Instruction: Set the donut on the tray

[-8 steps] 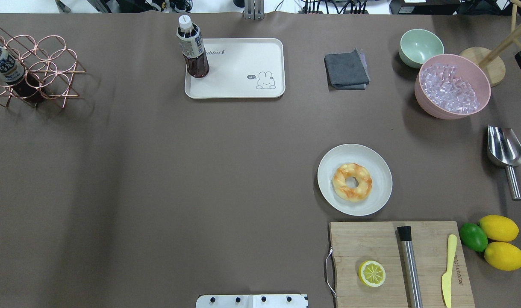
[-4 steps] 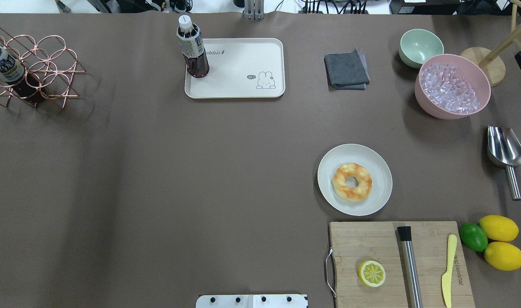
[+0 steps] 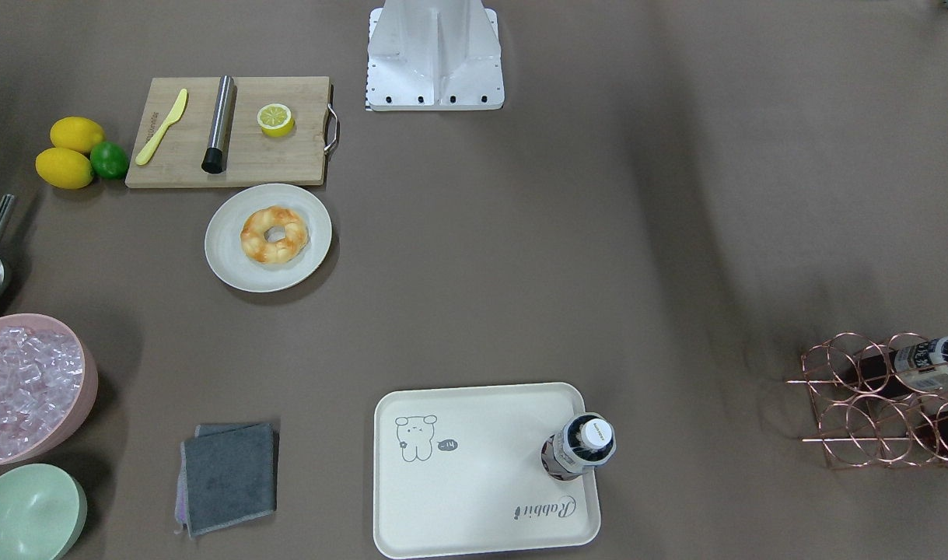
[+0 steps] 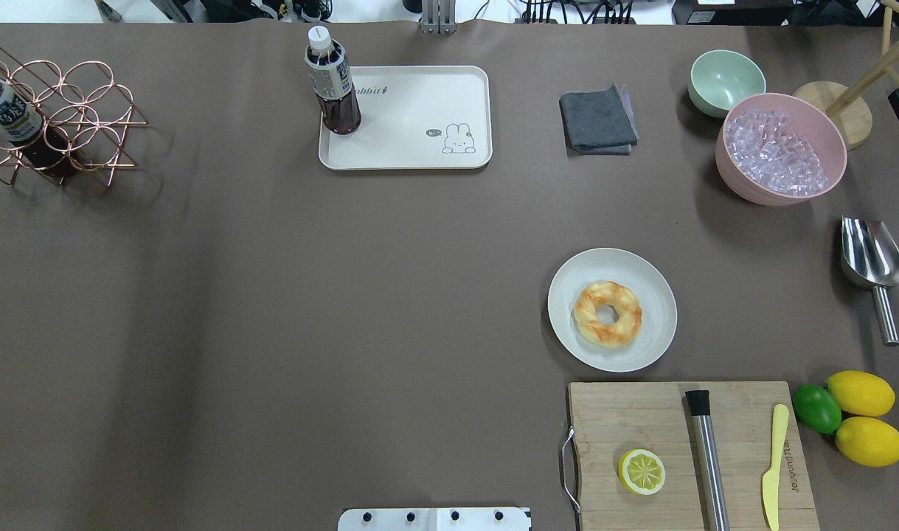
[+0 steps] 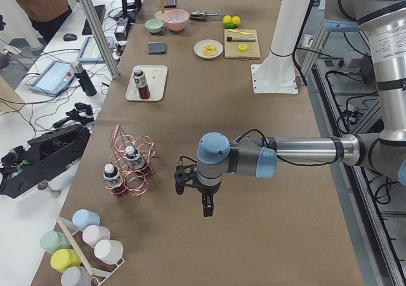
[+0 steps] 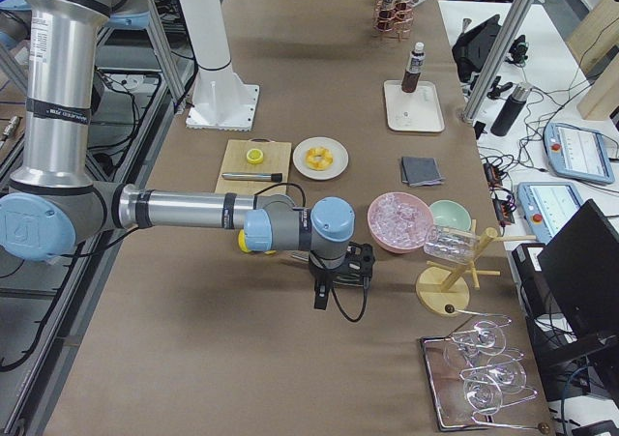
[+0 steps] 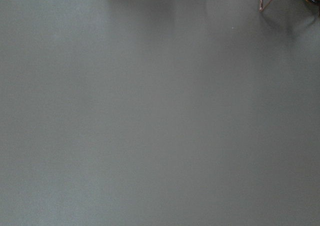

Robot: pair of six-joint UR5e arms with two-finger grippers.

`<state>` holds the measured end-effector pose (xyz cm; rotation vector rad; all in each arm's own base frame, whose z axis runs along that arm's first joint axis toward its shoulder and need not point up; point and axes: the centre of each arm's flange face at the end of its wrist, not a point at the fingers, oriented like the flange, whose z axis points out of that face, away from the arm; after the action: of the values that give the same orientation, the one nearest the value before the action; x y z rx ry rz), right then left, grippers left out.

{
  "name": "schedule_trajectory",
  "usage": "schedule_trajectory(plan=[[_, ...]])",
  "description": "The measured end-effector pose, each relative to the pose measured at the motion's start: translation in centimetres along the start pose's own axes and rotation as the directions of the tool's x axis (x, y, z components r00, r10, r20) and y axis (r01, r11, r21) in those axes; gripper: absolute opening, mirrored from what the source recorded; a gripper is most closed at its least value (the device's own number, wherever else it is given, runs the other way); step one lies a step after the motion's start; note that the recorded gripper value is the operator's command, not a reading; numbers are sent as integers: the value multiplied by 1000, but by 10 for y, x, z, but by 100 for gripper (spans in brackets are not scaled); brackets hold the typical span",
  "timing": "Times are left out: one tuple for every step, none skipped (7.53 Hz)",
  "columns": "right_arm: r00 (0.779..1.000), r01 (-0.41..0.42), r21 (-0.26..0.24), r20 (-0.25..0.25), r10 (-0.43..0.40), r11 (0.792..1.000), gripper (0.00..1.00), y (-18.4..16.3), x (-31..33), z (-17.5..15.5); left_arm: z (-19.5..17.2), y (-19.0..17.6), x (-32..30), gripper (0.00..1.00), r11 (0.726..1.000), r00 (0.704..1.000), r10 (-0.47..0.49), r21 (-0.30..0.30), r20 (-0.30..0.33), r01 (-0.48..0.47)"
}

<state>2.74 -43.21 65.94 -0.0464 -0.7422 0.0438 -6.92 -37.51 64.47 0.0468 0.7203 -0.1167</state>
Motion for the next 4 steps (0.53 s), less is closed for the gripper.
schedule_trajectory(plan=[[1000,0,0,0,0,1000,100,0,0,0,0,1,0,98,1000,1000,-1,-1,0,1],[1000,0,1,1,0,1000,100,0,0,-1,1,3,-1,98,1000,1000,-2,-3,0,2],[1000,1,2,4,-1,1000,100,0,-1,-1,1,4,-2,98,1000,1000,-4,-5,1,4],[1000,2,2,6,-2,1000,100,0,-1,-1,1,5,-2,98,1000,1000,-5,-5,1,5]])
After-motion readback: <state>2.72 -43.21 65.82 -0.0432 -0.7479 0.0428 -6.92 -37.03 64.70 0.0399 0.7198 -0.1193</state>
